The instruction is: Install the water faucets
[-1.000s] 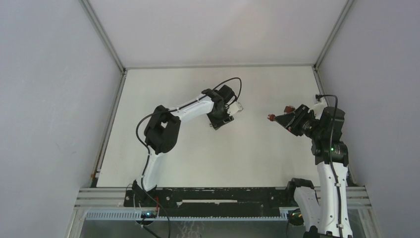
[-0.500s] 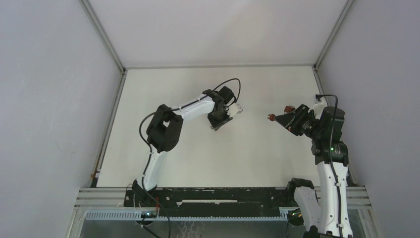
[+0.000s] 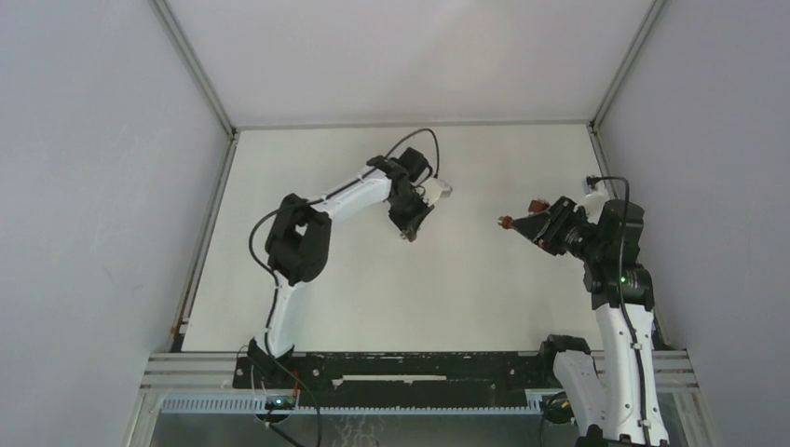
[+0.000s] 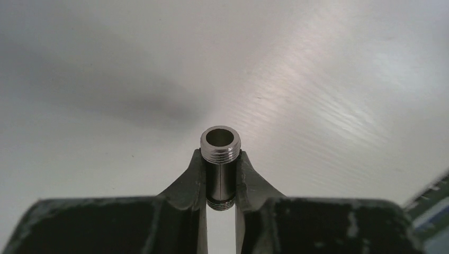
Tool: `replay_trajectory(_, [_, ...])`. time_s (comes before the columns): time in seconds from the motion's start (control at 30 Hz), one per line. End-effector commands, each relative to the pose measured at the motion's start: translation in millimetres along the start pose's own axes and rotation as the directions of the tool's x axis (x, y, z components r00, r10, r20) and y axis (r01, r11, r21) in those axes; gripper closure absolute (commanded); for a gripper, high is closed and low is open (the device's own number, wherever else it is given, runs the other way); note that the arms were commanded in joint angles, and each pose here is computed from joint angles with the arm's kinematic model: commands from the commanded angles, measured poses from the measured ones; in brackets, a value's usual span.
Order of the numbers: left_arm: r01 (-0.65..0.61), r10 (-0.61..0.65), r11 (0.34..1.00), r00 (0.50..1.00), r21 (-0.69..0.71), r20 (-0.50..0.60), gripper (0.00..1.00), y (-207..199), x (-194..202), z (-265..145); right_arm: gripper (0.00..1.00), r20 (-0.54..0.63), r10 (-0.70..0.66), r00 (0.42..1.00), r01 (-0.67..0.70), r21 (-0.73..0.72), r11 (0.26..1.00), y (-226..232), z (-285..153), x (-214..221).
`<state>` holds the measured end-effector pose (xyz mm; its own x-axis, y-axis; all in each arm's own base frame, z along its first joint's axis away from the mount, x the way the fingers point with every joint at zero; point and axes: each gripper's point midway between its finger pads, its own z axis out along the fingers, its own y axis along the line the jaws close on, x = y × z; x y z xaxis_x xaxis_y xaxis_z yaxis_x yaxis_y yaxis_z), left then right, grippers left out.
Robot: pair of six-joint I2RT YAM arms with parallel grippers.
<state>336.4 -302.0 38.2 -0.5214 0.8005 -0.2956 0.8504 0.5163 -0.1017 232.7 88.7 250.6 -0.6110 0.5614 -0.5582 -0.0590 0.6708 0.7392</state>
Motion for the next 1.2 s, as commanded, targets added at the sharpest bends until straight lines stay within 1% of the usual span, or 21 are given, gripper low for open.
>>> replay_trajectory(0.0, [0.081, -0.238, 0.919, 0.895, 0.385, 0.378, 1.00, -33.4, -57.6, -137.3, 1.00, -0.008, -0.189, 0.982, 0.186, -0.134, 0.973, 33.2, 4.0, 8.6])
replay_trajectory(0.03, [0.088, -0.312, 0.879, 0.849, 0.469, 0.427, 1.00, -34.3, -61.5, -161.7, 1.00, -0.016, -0.237, 0.971, 0.232, -0.165, 0.959, 43.1, 5.9, 16.7])
replay_trajectory(0.1, [0.085, -0.475, 0.761, 0.748, 0.643, 0.464, 1.00, -38.9, -59.3, -203.8, 1.00, 0.024, -0.326, 0.945, 0.326, -0.152, 0.933, 53.3, 12.2, 21.7])
replay_trajectory(0.13, [0.065, -0.538, 0.712, 0.690, 0.699, 0.484, 1.00, -36.0, -58.3, -223.1, 1.00, 0.044, -0.384, 0.922, 0.387, -0.151, 0.910, 58.9, 15.9, 25.9])
replay_trajectory(0.17, [0.043, -0.585, 0.669, 0.646, 0.742, 0.490, 1.00, -40.1, -56.5, -241.9, 1.00, 0.075, -0.436, 0.897, 0.442, -0.139, 0.886, 62.9, 19.4, 27.5])
replay_trajectory(0.2, [0.021, -0.616, 0.642, 0.609, 0.767, 0.500, 1.00, -43.5, -55.3, -258.1, 1.00, 0.104, -0.484, 0.869, 0.494, -0.135, 0.859, 67.4, 23.4, 31.5])
replay_trajectory(0.23, [0.017, -0.650, 0.610, 0.583, 0.792, 0.488, 1.00, -49.3, -52.1, -273.1, 1.00, 0.133, -0.540, 0.831, 0.555, -0.161, 0.816, 77.4, 25.6, 40.0])
replay_trajectory(0.27, [0.017, -0.664, 0.589, 0.580, 0.808, 0.472, 1.00, -55.1, -46.4, -280.6, 1.00, 0.182, -0.581, 0.794, 0.607, -0.163, 0.778, 81.7, 28.1, 39.7])
replay_trajectory(0.3, [0.018, -0.670, 0.570, 0.589, 0.822, 0.452, 1.00, -60.6, -40.7, -286.1, 1.00, 0.219, -0.629, 0.746, 0.666, -0.215, 0.714, 90.0, 30.4, 55.1])
replay_trajectory(0.33, [0.008, -0.666, 0.555, 0.604, 0.832, 0.438, 1.00, -68.1, -35.2, -291.8, 1.00, 0.291, -0.656, 0.697, 0.717, -0.245, 0.653, 104.3, 26.6, 57.4])
replay_trajectory(0.4, [0.004, -0.662, 0.526, 0.630, 0.851, 0.406, 1.00, -80.1, -23.9, -299.6, 1.00, 0.386, -0.700, 0.601, 0.799, -0.259, 0.543, 115.1, 25.7, 69.8])
replay_trajectory(0.47, [-0.024, -0.631, 0.493, 0.678, 0.870, 0.376, 1.00, -96.1, -9.7, -307.3, 1.00, 0.444, -0.744, 0.500, 0.865, -0.216, 0.453, 123.3, 22.5, 73.3])
replay_trajectory(0.53, [-0.032, -0.607, 0.471, 0.713, 0.881, 0.350, 1.00, -110.0, 6.2, -309.8, 1.00, 0.471, -0.769, 0.432, 0.901, -0.185, 0.392, 129.6, 18.3, 77.4])
replay_trajectory(0.67, [0.020, -0.583, 0.425, 0.771, 0.905, 0.257, 1.00, -136.9, 33.4, -294.3, 1.00, 0.492, -0.793, 0.360, 0.933, -0.198, 0.301, 136.4, 4.0, 92.7])
replay_trajectory(0.73, [0.031, -0.556, 0.405, 0.802, 0.914, 0.220, 1.00, -153.1, 44.9, -288.9, 1.00, 0.545, -0.778, 0.313, 0.950, -0.194, 0.245, 138.8, -9.8, 98.0])
replay_trajectory(0.8, [0.046, -0.537, 0.390, 0.823, 0.920, 0.187, 1.00, -166.3, 51.8, -284.6, 1.00, 0.608, -0.739, 0.290, 0.956, -0.153, 0.250, 142.7, -22.3, 92.9])
replay_trajectory(0.83, [0.049, -0.528, 0.381, 0.831, 0.923, 0.174, 1.00, -171.8, 54.6, -283.3, 1.00, 0.628, -0.732, 0.263, 0.963, -0.132, 0.234, 143.6, -27.4, 92.2])
replay_trajectory(0.93, [0.065, -0.509, 0.365, 0.849, 0.929, 0.140, 1.00, -185.2, 61.3, -282.1, 1.00, 0.663, -0.719, 0.208, 0.977, -0.112, 0.179, 150.2, -40.9, 97.0])
replay_trajectory(1.03, [0.065, -0.492, 0.365, 0.860, 0.929, 0.133, 1.00, -194.8, 63.8, -287.1, 1.00, 0.687, -0.710, 0.155, 0.988, -0.094, 0.125, 156.7, -47.6, 101.5])
replay_trajectory(1.1, [0.058, -0.479, 0.359, 0.868, 0.932, 0.131, 1.00, -200.3, 63.4, -293.4, 1.00, 0.707, -0.698, 0.113, 0.993, -0.095, 0.065, 161.2, -51.5, 109.3])
replay_trajectory(1.17, [0.053, -0.471, 0.348, 0.873, 0.936, 0.125, 1.00, -204.0, 62.2, -299.5, 1.00, 0.722, -0.690, 0.058, 0.997, -0.073, 0.008, 164.3, -53.1, 113.5])
